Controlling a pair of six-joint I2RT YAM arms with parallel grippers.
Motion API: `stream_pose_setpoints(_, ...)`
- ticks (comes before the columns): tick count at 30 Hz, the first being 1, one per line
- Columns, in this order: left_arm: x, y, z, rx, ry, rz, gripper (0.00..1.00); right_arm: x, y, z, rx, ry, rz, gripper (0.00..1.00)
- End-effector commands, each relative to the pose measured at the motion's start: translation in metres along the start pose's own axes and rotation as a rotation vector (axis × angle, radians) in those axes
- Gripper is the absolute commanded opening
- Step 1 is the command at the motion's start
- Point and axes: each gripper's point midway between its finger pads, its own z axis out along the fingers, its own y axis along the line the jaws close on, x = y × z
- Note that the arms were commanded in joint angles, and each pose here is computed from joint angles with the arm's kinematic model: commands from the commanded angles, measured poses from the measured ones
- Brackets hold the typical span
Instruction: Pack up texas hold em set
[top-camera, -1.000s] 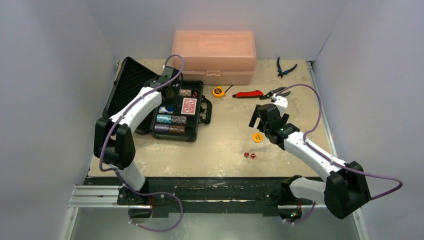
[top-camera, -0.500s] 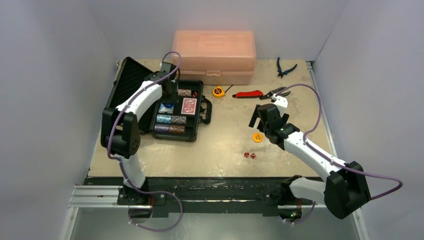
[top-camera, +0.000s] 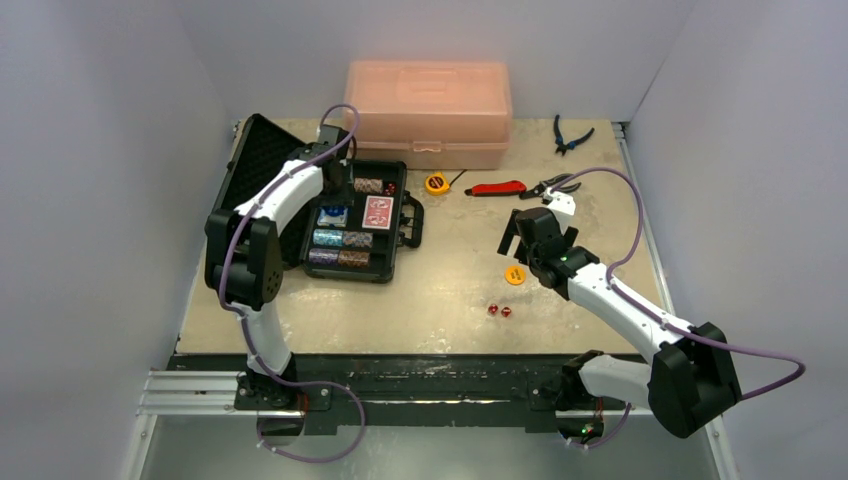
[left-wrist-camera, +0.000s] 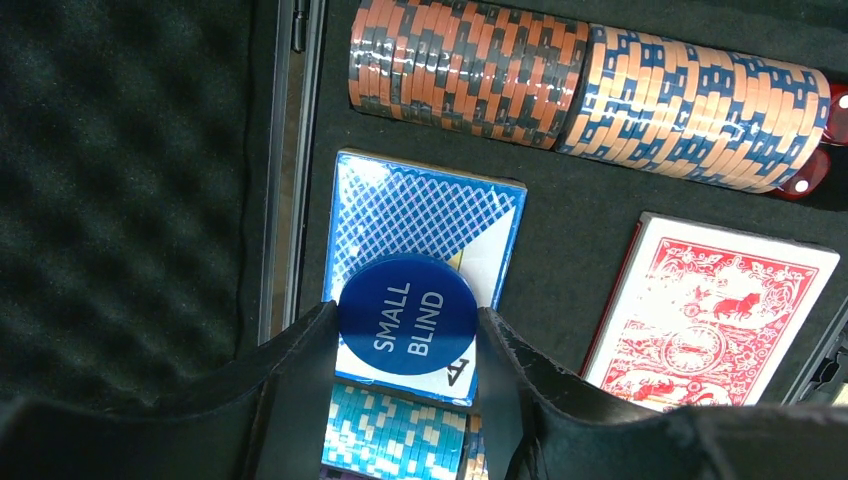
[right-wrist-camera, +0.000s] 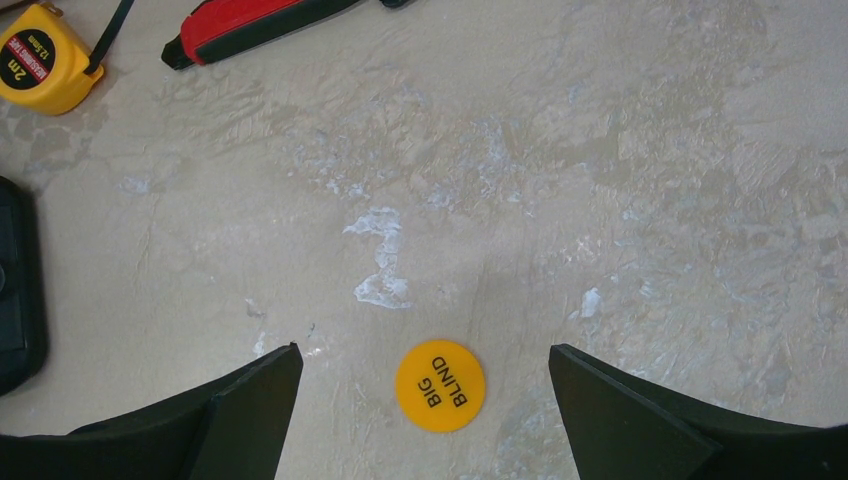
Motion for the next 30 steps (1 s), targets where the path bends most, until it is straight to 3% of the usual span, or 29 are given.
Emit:
stream_pose_setpoints(1,-0.017,0.0,0.0,0.007,-0.048,-0.033,0.32,-0.004,0.003,-0.001,-0.012,-0.014,0.0,0.99)
stream_pose_setpoints(11,-0.013,0.002,0.004,-0.006,-0.037,-0.033,0.39,-0.004,0.002,-0.001,-0.009,-0.013,0.0,0.99)
stream_pose_setpoints(21,-0.013,0.006,0.002,-0.029,-0.051,-0.053,0.68,-0.004,0.003,-0.001,-0.019,-0.014,0.001,0.99)
stream_pose_setpoints(30,-0.021,0.014,-0.018,-0.035,-0.115,-0.079,0.82,-0.005,0.006,-0.004,-0.04,-0.021,0.002,0.99)
